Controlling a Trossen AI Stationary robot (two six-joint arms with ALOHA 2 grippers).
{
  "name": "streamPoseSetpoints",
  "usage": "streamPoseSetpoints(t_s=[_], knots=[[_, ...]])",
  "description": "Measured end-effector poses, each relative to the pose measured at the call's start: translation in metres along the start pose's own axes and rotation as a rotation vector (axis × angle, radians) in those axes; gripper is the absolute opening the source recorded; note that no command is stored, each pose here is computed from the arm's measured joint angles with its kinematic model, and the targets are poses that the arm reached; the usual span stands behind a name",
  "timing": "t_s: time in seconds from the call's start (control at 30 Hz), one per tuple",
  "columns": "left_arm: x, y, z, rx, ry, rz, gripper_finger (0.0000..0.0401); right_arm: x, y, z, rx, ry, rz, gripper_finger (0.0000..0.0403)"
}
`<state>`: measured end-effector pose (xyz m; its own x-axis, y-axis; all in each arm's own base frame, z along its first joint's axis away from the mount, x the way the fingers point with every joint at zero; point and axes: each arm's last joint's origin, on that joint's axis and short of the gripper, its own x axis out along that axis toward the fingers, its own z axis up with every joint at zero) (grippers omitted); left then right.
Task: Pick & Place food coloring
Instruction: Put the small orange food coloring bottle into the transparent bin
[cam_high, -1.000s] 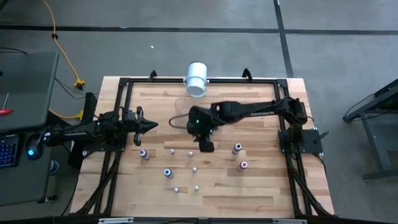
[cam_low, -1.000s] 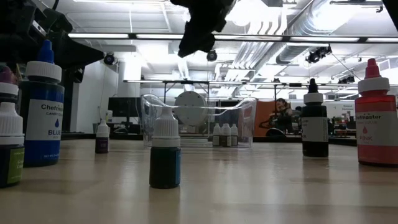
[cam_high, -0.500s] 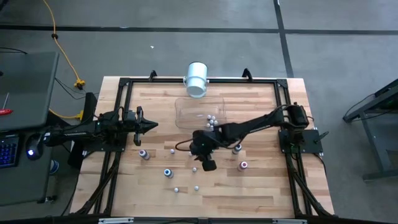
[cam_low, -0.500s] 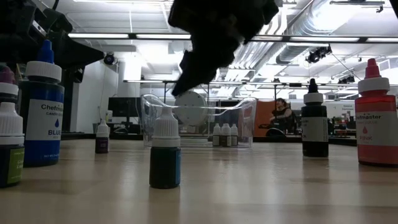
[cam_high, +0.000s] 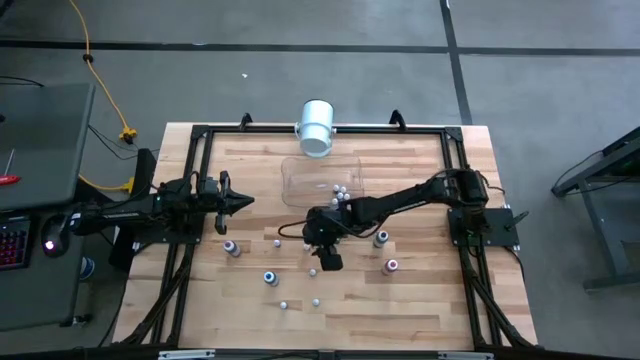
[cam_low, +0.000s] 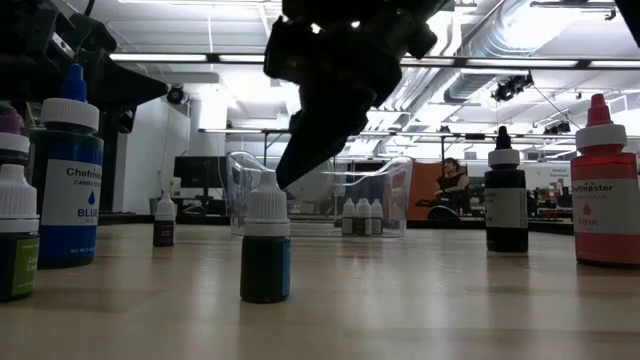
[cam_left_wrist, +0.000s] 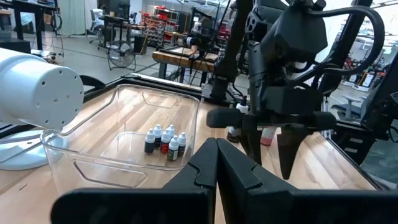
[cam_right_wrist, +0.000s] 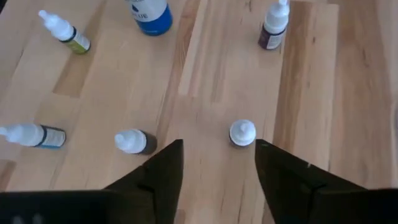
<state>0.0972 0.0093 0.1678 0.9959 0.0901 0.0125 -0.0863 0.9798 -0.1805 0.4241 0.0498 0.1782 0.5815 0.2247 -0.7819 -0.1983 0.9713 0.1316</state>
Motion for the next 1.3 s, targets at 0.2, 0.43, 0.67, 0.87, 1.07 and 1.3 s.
streamPoseSetpoints(t_s=[0.2, 0.43, 0.67, 0.87, 1.07, 1.3], knots=[[0.0, 0.0, 0.0, 0.0, 0.0, 0.0, 0.0001, 0.001, -0.006, -0.001, 0.007, 0.013, -0.075, 0.0209], [0.0, 0.0, 0.0, 0.0, 0.0, 0.0, 0.0001, 0.0, -0.013, -0.001, 0.002, 0.014, -0.096, 0.021], [0.0, 0.0, 0.0, 0.0, 0.0, 0.0, 0.0001, 0.008, -0.012, -0.004, 0.019, 0.023, -0.041, 0.0211], [0.0, 0.0, 0.0, 0.0, 0.0, -0.001, 0.0001, 0.021, -0.012, -0.001, 0.04, 0.025, -0.007, 0.0211], [0.0, 0.0, 0.0, 0.0, -0.001, 0.0, 0.0001, 0.02, -0.013, 0.001, 0.036, 0.02, -0.011, 0.0211], [0.0, 0.0, 0.0, 0.0, 0.0, -0.003, 0.0001, 0.02, -0.013, 0.001, 0.033, 0.009, -0.009, 0.0201]])
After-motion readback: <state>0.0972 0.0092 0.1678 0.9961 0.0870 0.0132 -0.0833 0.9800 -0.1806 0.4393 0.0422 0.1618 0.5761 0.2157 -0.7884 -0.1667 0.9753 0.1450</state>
